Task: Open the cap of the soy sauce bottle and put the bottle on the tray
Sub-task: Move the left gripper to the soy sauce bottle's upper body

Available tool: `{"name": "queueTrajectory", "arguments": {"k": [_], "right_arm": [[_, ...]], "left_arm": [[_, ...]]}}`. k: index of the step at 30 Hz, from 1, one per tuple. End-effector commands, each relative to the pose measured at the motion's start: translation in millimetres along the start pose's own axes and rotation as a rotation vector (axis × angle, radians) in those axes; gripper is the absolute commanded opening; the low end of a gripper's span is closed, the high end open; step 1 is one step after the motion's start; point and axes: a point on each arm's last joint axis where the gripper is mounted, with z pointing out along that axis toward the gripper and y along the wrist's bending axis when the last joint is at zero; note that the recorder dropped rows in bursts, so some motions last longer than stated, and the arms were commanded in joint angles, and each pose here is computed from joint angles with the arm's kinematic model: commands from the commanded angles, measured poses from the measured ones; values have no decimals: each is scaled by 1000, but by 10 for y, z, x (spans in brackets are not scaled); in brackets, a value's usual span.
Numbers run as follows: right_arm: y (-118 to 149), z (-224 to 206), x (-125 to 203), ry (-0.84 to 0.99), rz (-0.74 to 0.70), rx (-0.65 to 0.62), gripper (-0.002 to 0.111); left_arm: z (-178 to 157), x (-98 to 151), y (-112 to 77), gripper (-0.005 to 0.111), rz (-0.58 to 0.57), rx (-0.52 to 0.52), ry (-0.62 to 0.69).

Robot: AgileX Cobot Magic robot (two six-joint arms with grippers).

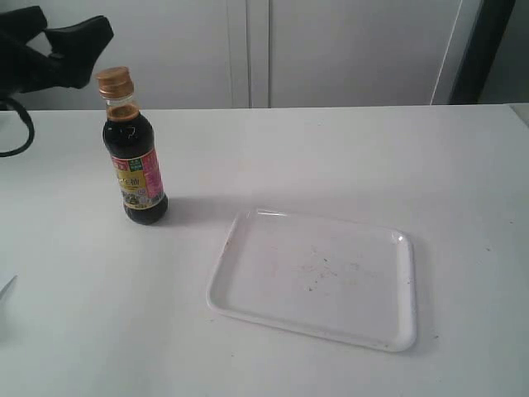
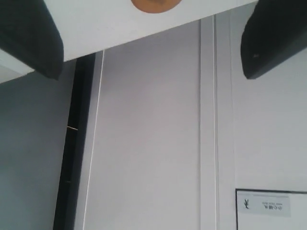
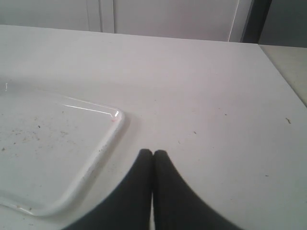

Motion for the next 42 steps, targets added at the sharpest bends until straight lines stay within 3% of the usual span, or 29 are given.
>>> {"name": "queueTrajectory", "arguments": {"k": [1,13,42], "right_arm": [[-3,2,11,-6,-1,5,0],[-3,2,11,-6,-1,5,0],[-3,2,11,-6,23,5,0]], "left_arm": [[200,77,-85,105,6,33,68],[532,273,-5,105,-15,20,100],[657,1048,126,105,-29,17,208]]}}
